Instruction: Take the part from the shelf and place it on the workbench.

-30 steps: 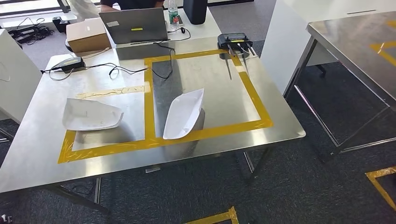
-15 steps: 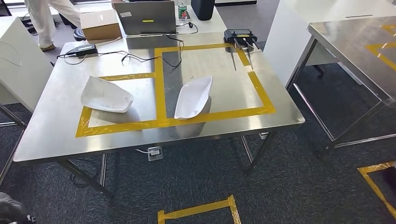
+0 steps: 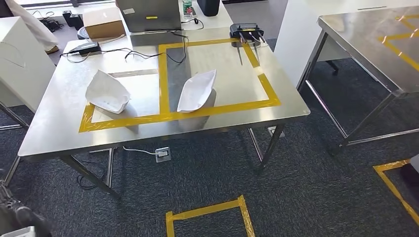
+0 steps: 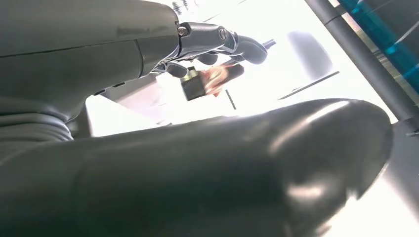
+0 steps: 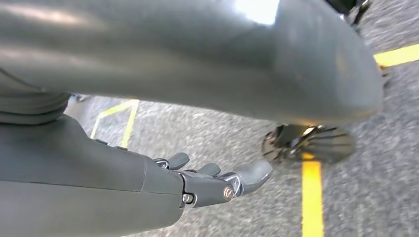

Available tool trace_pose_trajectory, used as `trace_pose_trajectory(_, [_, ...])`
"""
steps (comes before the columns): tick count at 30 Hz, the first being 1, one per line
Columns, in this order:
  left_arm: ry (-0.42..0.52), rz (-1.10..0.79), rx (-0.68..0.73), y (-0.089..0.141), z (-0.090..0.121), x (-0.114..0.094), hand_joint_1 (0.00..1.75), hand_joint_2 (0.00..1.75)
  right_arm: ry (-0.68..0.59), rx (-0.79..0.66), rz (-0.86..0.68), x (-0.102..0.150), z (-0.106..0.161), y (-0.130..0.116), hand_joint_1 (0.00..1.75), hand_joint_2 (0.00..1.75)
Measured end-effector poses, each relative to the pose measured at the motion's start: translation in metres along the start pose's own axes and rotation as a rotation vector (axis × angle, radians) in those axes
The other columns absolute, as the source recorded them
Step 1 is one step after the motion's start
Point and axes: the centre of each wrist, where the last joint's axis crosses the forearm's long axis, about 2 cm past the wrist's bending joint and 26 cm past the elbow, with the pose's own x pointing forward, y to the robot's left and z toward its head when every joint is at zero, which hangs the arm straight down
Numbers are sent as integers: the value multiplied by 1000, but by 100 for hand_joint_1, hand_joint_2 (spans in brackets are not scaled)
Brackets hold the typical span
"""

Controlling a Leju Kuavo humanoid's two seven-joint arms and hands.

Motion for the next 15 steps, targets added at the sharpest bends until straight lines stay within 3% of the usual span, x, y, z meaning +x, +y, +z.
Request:
trace_pose_trajectory(9, [419,46,-202,-49,79,-43,0,0,16,2,17,2,0,1,0,0])
trace_pose_trajectory(12, [577,-43,-338,-59,123,-60,0,0,14,2,19,5,0,2,0,0])
trace_pose_trajectory(15, [798,-105,-483,-52,170,-63,0,0,24,1,18,3,0,1,0,0])
